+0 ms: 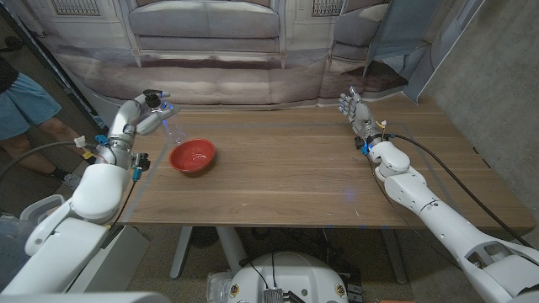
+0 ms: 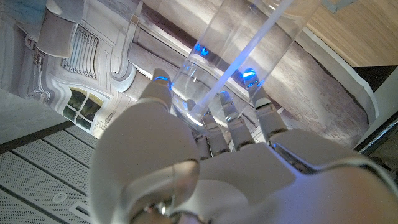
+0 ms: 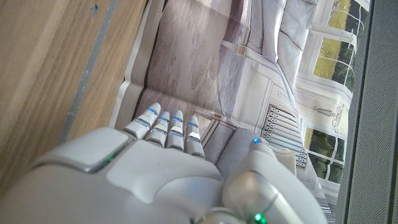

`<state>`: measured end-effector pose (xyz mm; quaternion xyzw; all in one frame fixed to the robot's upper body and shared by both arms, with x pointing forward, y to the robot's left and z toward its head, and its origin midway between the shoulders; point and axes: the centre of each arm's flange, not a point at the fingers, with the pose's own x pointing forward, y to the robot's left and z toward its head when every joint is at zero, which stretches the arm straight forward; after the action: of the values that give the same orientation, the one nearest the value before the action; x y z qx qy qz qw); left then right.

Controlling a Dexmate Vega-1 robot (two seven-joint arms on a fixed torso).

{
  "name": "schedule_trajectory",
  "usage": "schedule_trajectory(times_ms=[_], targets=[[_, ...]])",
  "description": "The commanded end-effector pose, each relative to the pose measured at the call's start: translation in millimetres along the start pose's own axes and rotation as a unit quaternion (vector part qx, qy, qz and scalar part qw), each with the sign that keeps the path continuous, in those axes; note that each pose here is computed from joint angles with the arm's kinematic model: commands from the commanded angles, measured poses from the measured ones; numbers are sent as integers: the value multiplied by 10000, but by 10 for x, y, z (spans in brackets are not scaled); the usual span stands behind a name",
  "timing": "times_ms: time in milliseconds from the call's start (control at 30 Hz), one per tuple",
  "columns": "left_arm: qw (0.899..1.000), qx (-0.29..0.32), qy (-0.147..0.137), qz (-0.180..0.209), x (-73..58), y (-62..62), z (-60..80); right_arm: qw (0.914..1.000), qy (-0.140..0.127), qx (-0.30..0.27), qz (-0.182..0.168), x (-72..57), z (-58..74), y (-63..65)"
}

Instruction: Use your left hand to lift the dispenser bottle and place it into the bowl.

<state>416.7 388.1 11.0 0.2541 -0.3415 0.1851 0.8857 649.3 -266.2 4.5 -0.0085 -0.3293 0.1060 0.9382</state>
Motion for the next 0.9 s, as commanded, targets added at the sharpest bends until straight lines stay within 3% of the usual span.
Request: schedule_trajectory(times_ms=[33,400,900], targets=[[9998,11,175,75,50,38,-140,10000,29,-48,-3,7,-5,26],[9997,-8,230,73,157,8,-210,10000,39,-49,15,49,-26,38],[9996,-35,268,-58,372,-130,-280,10000,61,-41,-15,98,-60,36]])
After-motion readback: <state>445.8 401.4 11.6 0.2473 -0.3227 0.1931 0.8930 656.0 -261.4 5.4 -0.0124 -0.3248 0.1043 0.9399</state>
